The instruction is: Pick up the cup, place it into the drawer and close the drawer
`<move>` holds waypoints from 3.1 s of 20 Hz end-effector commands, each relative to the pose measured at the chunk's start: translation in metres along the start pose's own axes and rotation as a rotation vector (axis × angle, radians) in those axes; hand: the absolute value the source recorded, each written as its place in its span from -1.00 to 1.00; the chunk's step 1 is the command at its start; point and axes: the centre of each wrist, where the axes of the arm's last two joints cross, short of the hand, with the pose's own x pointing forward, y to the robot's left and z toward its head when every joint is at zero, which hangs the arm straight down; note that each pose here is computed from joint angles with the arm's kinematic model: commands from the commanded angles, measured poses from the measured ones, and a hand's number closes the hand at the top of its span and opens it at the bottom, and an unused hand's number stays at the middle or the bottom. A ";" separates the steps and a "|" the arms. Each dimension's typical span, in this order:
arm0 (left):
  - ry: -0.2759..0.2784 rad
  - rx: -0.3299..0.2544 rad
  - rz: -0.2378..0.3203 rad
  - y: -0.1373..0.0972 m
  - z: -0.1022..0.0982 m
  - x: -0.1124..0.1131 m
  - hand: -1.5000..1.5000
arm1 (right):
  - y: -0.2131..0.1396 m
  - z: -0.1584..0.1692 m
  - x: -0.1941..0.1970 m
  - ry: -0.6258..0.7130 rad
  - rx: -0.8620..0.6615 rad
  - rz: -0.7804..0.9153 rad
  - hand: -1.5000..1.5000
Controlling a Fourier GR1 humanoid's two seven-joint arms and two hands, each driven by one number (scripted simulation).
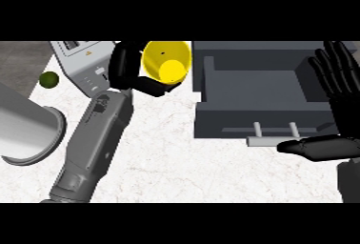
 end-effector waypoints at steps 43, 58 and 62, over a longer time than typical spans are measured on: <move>0.253 -0.008 0.016 -0.097 -0.060 0.010 -1.00 | 0.062 -0.035 0.005 -0.060 0.679 -0.194 1.00; 0.228 0.095 0.078 -0.089 -0.049 0.000 -1.00 | 0.080 0.014 -0.047 0.235 0.733 0.462 -1.00; 0.230 0.093 0.117 -0.078 -0.032 -0.012 -1.00 | 0.078 0.003 -0.092 0.346 0.775 0.542 -1.00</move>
